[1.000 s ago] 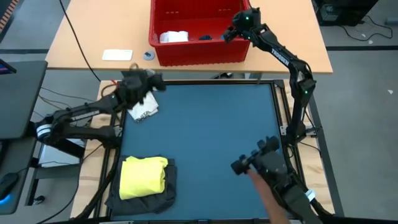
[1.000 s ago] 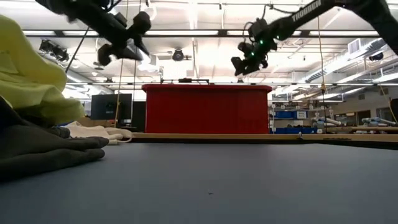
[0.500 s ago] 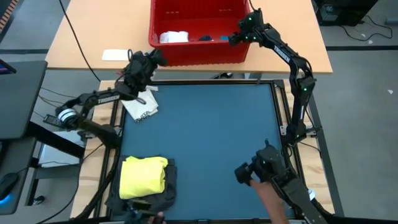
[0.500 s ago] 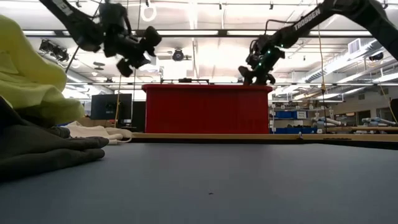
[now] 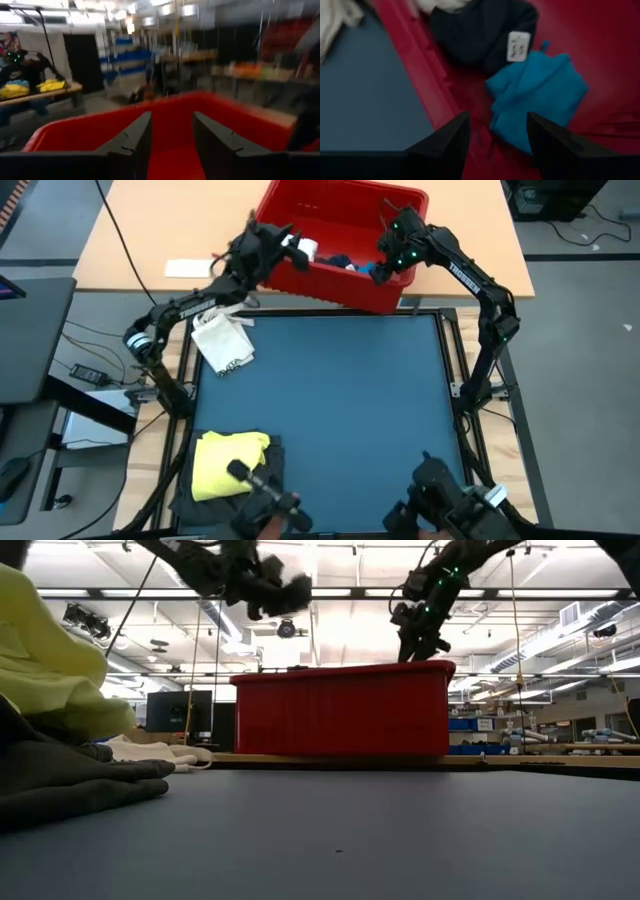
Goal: Fold laundry
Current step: Remove the white blouse from the bin
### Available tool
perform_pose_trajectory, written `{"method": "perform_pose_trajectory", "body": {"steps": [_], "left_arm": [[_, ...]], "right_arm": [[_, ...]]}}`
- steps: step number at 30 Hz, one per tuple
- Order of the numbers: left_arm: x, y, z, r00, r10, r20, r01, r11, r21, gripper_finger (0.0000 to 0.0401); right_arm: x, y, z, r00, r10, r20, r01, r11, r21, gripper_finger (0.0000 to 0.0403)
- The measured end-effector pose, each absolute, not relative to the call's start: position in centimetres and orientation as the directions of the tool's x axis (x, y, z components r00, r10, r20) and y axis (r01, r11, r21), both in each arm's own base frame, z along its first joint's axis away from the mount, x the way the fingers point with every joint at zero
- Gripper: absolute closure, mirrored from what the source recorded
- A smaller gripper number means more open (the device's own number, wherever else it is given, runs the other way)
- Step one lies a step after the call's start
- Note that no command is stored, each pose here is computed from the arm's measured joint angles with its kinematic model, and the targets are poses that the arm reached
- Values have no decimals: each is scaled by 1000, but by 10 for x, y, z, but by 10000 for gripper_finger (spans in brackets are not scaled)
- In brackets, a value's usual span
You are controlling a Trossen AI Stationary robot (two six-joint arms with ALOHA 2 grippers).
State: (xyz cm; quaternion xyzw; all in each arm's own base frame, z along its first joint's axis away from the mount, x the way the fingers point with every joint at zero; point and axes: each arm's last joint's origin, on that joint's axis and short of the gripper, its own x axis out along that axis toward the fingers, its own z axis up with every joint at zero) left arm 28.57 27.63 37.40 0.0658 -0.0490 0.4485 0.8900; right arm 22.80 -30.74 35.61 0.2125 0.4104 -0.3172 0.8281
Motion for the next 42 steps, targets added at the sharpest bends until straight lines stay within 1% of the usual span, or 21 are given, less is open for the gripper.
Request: {"method": "perform_pose_trajectory", "body": {"steps": [2, 4, 7, 11, 13, 16, 18, 22, 24, 26, 28, 32, 35, 37, 39, 42], "left_arm": [[293, 289, 371, 591, 804, 65, -804, 579, 136, 257], [296, 302, 365, 579, 816, -11, -803, 572, 169, 257], [296, 322, 352, 547, 829, -118, -802, 559, 211, 257], [288, 346, 330, 489, 836, -250, -805, 542, 239, 257], [280, 356, 320, 457, 837, -301, -811, 531, 245, 257], [269, 365, 308, 416, 824, -385, -828, 519, 215, 258], [262, 366, 302, 397, 798, -453, -841, 514, 168, 258], [253, 356, 292, 401, 677, -617, -825, 559, 78, 258], [256, 349, 291, 414, 634, -653, -811, 583, 52, 258], [262, 337, 290, 426, 577, -697, -789, 613, 25, 258], [273, 321, 288, 452, 511, -731, -766, 642, -26, 258], [305, 286, 290, 574, 363, -734, -664, 730, -159, 258], [318, 268, 288, 623, 264, -736, -606, 759, -240, 258], [328, 258, 289, 655, 233, -719, -570, 777, -267, 258], [340, 248, 290, 683, 224, -695, -541, 794, -276, 258], [350, 238, 293, 709, 216, -671, -509, 816, -276, 258]], "right_arm": [[232, -296, 357, 461, -301, -835, 685, 719, 119, 199], [236, -281, 360, 461, -241, -854, 668, 727, 155, 199], [244, -258, 365, 507, -128, -852, 617, 745, 255, 199], [253, -233, 378, 571, -59, -819, 558, 760, 334, 199], [257, -223, 383, 574, -69, -816, 555, 766, 325, 199], [260, -215, 386, 526, -156, -836, 612, 752, 245, 199], [261, -215, 386, 478, -222, -849, 669, 719, 189, 199], [257, -216, 385, 392, -302, -869, 769, 626, 129, 199], [257, -217, 385, 385, -313, -868, 784, 607, 129, 199], [257, -217, 385, 388, -318, -865, 783, 609, 127, 199], [257, -221, 384, 389, -347, -853, 784, 612, 109, 199], [246, -240, 370, 342, -376, -862, 809, 584, 66, 199], [232, -261, 354, 316, -405, -858, 830, 556, 43, 199], [220, -277, 340, 310, -415, -855, 837, 546, 38, 199], [209, -293, 328, 366, -418, -832, 831, 549, 89, 199], [198, -308, 312, 512, -381, -770, 775, 592, 222, 199]]}}
